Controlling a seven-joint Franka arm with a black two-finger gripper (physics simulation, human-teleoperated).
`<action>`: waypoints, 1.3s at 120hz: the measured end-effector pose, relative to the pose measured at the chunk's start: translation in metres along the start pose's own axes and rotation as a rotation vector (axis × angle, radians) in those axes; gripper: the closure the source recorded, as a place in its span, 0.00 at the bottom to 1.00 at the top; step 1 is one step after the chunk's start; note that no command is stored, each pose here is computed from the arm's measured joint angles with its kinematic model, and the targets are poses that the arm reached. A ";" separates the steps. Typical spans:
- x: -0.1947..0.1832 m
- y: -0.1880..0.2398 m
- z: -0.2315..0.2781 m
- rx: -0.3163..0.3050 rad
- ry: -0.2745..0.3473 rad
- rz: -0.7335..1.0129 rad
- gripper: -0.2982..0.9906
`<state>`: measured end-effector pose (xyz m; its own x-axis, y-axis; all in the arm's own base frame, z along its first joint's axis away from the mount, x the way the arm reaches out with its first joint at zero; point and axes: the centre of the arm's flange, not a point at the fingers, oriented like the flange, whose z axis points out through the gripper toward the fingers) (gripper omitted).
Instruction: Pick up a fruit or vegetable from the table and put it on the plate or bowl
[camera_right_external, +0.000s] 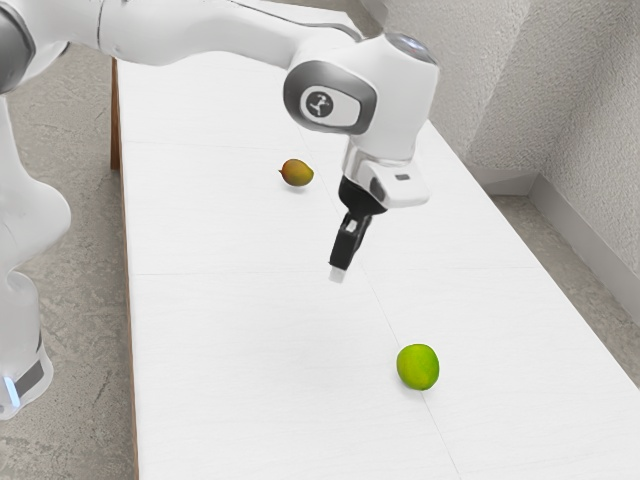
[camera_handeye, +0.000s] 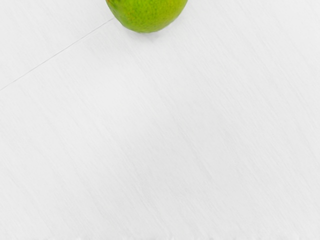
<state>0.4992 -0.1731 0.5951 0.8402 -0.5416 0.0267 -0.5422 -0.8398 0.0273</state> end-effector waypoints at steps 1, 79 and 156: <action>-0.001 0.001 0.002 -0.001 -0.003 0.002 0.23; -0.036 0.102 -0.016 0.037 0.090 0.067 0.23; -0.078 0.016 -0.022 0.065 0.002 -0.161 0.23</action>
<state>0.4250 -0.1430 0.6158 0.9162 -0.3996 0.0294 -0.3986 -0.9165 -0.0338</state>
